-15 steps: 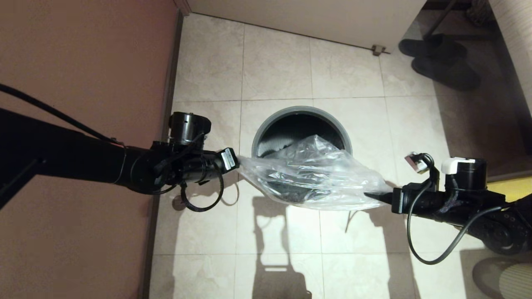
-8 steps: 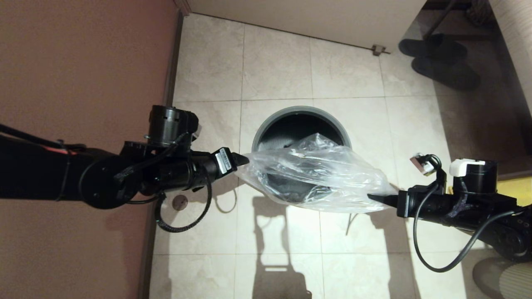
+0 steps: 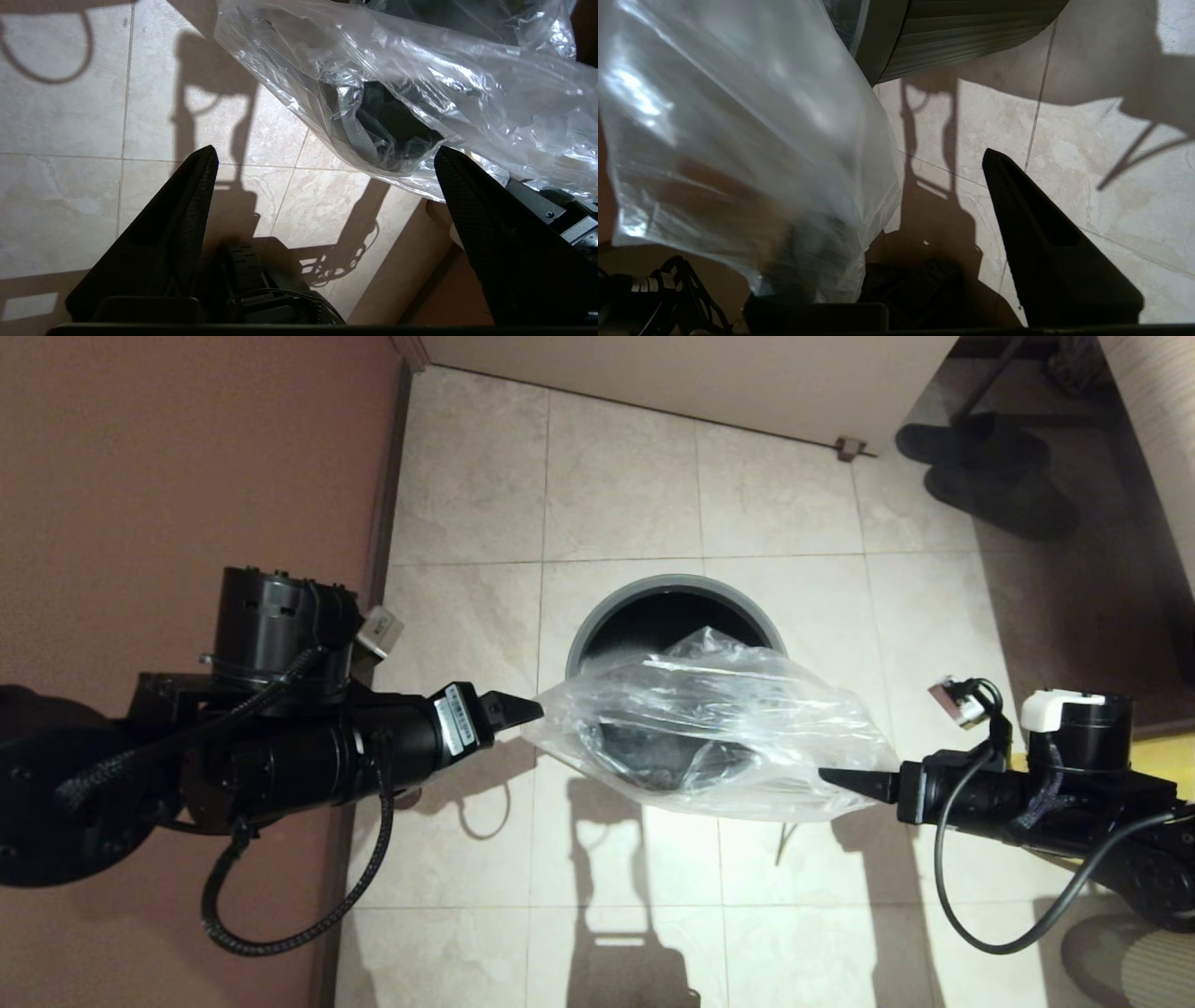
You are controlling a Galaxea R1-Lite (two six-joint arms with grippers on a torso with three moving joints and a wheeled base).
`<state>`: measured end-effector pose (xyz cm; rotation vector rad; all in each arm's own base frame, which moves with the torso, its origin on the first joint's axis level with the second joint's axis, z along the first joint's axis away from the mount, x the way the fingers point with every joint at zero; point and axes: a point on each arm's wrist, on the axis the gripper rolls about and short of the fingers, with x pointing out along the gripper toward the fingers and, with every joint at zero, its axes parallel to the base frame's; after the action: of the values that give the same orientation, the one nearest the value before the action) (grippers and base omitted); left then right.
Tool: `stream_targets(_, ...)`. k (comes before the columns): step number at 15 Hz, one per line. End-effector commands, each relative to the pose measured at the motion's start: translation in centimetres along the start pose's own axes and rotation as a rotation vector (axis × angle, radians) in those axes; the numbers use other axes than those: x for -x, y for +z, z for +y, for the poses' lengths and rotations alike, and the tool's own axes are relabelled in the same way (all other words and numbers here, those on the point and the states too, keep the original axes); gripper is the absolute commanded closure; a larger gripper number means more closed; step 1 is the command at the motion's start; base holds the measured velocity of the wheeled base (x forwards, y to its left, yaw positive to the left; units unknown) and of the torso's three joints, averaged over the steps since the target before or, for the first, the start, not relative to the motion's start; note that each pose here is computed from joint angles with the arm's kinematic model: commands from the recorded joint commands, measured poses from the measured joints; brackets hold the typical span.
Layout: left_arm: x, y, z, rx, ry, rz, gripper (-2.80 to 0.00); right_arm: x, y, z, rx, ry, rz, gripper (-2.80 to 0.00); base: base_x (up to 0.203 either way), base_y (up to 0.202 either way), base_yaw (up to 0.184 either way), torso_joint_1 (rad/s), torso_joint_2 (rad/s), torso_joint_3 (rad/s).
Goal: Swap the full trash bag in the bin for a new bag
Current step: Put the new garbage bag on the trash can
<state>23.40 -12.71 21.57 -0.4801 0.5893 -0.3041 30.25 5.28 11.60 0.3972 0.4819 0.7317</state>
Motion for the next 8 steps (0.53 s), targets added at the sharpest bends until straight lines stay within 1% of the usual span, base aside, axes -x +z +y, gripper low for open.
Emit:
stream_targets(1,0.4,-0.1,-0.2,0.000,-0.013,-0.003,-2.80,0.6,0.0,0.7,0.005,0.012,-0.007,-2.80,0.000,0.000,0.000,0.000,0.00,0.000)
stream_targets(5,-0.1,-0.5,-0.1,-0.003,-0.007,0.019,-2.80,1.6,-1.3,0.9,-0.016,-0.001,0.019,-2.80,0.000,0.000,0.000,0.000,0.00,0.000)
stream_targets(7,-0.3,-0.7,-0.2,-0.008,-0.013,0.031,-2.80,1.7,-1.5,0.3,-0.031,-0.021,0.022,-2.80,0.000,0.000,0.000,0.000,0.00,0.000)
stream_targets(8,-0.3,-0.8,-0.3,-0.010,-0.016,0.035,-2.80,1.8,-1.5,-0.5,-0.047,-0.026,0.022,-2.80,0.000,0.000,0.000,0.000,0.00,0.000)
